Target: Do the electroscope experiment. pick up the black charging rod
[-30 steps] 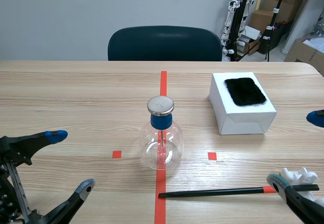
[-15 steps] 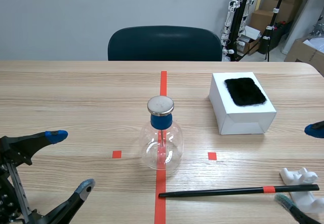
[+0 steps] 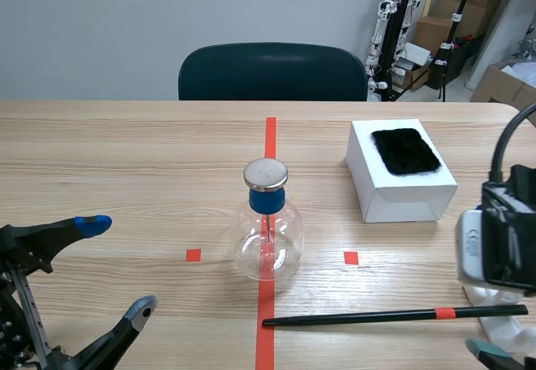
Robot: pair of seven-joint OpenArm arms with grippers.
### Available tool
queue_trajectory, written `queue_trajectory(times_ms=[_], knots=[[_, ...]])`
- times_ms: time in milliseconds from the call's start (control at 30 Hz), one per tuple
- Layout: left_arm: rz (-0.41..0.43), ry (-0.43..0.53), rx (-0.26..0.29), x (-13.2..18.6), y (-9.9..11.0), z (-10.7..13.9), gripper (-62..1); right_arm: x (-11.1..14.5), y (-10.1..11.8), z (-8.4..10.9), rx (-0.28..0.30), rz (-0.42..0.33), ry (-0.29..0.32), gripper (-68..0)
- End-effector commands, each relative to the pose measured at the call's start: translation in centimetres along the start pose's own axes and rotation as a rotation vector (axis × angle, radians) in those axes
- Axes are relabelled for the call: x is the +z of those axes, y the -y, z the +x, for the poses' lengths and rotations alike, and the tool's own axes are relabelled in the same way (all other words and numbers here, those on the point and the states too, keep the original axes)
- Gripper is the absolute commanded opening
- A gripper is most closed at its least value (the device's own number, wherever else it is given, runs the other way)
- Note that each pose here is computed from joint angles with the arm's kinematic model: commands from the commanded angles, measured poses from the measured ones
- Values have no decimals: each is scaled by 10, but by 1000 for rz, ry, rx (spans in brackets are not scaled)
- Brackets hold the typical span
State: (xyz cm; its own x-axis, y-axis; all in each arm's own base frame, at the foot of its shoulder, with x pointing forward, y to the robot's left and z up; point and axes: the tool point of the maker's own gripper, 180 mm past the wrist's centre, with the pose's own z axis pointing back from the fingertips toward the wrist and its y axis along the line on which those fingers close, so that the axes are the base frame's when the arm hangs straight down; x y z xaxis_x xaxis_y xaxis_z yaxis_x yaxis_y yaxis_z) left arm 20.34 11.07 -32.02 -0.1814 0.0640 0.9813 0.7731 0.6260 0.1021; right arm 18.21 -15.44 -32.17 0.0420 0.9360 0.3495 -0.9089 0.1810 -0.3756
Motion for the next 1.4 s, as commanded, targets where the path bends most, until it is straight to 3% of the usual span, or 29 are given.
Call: queue_trajectory(times_ms=[0,67,333,600,800,900,1033,1200,1367], knots=[[5,24,-6,-1,-3,5,14,-1,12,0,24,-23,-31,4],[5,24,-6,-1,-3,5,14,-4,9,-3,71,18,-79,4],[5,24,-6,-1,-3,5,14,-20,33,-10,112,-20,-178,4],[5,24,-6,-1,-3,5,14,-53,18,-33,166,99,-291,4],[5,24,-6,-1,-3,5,14,-66,7,-33,190,166,-296,-2],[5,24,-6,-1,-3,5,14,-69,0,-30,155,216,-281,-39],[5,24,-6,-1,-3,5,14,-69,-7,-24,111,276,-258,-40],[5,24,-6,-1,-3,5,14,-70,-5,-20,102,299,-253,-40],[5,25,-6,-1,-3,5,14,-72,-2,-21,137,295,-251,-40]])
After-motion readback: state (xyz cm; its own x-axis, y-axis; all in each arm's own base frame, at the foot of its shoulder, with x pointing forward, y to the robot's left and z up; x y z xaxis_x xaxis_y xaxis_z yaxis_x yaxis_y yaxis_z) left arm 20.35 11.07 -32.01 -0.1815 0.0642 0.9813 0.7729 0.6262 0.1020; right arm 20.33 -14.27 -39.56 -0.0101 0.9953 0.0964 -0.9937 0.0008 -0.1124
